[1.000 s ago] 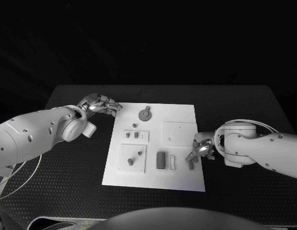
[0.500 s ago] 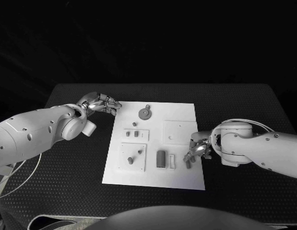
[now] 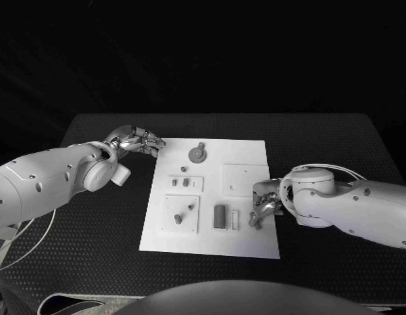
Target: Assemble the parts on the task board
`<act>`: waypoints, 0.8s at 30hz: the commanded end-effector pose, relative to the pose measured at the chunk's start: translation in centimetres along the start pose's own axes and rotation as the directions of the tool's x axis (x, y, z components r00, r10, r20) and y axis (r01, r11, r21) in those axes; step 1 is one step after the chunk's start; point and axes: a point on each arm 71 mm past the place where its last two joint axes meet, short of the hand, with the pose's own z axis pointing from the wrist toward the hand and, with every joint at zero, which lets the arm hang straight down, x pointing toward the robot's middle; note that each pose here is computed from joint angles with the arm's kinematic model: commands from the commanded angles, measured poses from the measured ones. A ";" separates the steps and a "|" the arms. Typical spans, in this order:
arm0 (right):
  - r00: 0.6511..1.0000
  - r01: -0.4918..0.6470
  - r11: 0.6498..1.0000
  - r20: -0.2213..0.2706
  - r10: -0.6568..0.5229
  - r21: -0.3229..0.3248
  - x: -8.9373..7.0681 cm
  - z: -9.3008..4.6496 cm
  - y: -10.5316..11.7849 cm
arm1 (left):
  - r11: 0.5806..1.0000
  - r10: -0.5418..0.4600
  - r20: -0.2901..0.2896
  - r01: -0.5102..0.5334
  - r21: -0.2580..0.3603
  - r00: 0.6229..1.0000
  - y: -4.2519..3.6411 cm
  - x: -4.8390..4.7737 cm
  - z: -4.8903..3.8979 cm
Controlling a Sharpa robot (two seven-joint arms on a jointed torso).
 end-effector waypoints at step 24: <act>0.997 -0.056 0.998 -0.045 0.057 0.018 2.3 0.8 -0.2 | 1.000 -0.010 -0.015 0.010 0.008 1.000 -0.10 0.17 0.00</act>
